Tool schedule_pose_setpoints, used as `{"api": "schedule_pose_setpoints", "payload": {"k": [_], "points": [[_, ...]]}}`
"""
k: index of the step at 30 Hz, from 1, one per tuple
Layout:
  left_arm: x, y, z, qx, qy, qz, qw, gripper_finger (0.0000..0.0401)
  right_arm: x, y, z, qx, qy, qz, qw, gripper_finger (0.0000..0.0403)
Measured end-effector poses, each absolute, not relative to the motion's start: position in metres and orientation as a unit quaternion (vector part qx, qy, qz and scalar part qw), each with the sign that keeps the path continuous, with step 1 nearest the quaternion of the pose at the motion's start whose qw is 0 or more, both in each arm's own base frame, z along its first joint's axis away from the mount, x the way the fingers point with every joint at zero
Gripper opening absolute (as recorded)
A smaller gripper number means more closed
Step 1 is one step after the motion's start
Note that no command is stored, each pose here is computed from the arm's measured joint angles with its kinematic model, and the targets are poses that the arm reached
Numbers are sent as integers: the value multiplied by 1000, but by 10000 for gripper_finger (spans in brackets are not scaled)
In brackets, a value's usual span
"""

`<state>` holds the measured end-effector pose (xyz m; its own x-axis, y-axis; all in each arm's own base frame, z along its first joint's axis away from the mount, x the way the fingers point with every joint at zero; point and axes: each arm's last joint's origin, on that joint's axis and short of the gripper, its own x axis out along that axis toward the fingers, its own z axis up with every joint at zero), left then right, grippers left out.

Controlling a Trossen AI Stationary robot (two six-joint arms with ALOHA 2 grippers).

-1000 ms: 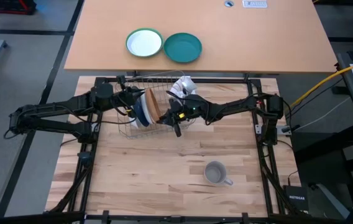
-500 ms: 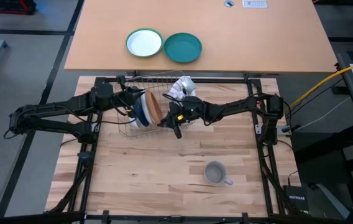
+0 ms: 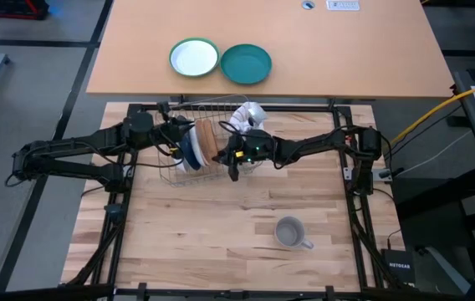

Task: Sort dishes
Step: Put the brown plate in the dish rack

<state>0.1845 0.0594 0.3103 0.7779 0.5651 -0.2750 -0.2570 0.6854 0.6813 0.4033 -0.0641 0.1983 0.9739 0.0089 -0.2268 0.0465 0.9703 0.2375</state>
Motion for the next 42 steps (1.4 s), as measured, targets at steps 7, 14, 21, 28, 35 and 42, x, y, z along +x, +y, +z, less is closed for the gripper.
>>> {"api": "schedule_pose_setpoints", "payload": {"k": [7, 14, 21, 28, 35, 42], "points": [[184, 59, 310, 321, 240, 232, 886, 33, 403, -64, 198, 122, 113, -7, 986, 86], [185, 59, 310, 323, 240, 231, 886, 33, 403, -64, 199, 125, 113, 0, 986, 122], [185, 59, 310, 324, 240, 231, 885, 33, 403, -64, 199, 164, 112, -3, 980, 149], [185, 59, 310, 333, 242, 229, 882, 33, 403, -63, 199, 212, 117, 16, 970, 151], [185, 59, 310, 333, 242, 229, 882, 33, 404, -63, 199, 274, 119, -4, 954, 152], [185, 59, 311, 333, 240, 230, 882, 33, 412, -65, 216, 279, 89, -3, 956, 152]]}}
